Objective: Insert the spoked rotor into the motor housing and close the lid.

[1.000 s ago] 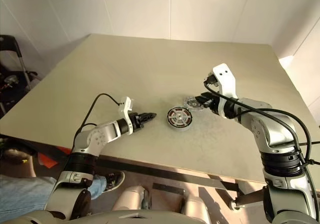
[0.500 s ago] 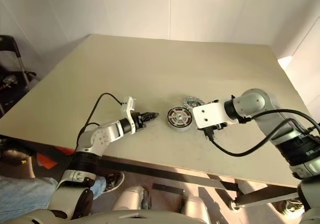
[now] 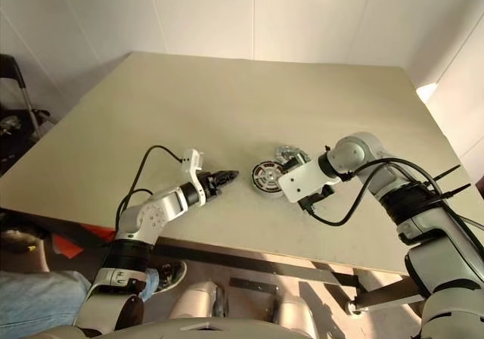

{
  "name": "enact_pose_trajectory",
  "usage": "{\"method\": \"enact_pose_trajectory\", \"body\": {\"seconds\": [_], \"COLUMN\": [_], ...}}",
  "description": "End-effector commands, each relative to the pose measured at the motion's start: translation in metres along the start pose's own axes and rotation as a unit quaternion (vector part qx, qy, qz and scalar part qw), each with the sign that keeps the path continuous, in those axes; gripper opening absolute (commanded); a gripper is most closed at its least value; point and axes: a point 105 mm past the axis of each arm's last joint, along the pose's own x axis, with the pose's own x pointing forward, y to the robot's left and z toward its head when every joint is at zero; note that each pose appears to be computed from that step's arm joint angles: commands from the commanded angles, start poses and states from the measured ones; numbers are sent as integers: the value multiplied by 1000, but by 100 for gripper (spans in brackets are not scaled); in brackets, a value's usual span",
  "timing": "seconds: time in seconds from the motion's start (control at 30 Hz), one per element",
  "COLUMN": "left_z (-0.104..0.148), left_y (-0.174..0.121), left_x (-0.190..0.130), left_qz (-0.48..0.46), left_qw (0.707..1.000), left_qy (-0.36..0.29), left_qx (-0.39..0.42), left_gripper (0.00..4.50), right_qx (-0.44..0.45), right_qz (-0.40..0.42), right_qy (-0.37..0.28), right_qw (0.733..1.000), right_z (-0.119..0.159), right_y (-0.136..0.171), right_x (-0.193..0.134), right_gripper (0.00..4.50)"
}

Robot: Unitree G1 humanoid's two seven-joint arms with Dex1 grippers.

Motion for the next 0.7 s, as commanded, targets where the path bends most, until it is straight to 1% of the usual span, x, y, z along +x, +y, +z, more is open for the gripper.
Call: {"method": "enact_pose_trajectory", "body": {"seconds": [0.03, 0.2, 0.33, 0.7], "left_z": [0, -3, -3, -2], "left_y": [0, -1, 1, 3], "left_x": [-2, -3, -3, -3], "left_qz": [5, 6, 10, 14], "left_qw": [1000, 1000, 1000, 1000], "left_qy": [-4, -1, -2, -3], "left_qx": [1, 0, -1, -1], "left_gripper": [177, 177, 177, 177], "right_qx": [-17, -20, -32, -42], "right_qz": [-20, -24, -17, -5], "right_qy": [12, 24, 9, -2], "right_qw": [1000, 999, 999, 999], "right_z": [-3, -10, -3, 5], "right_y": [-16, -20, -17, -10], "right_x": [-7, -1, 1, 8], "right_gripper": [447, 447, 447, 447]}}
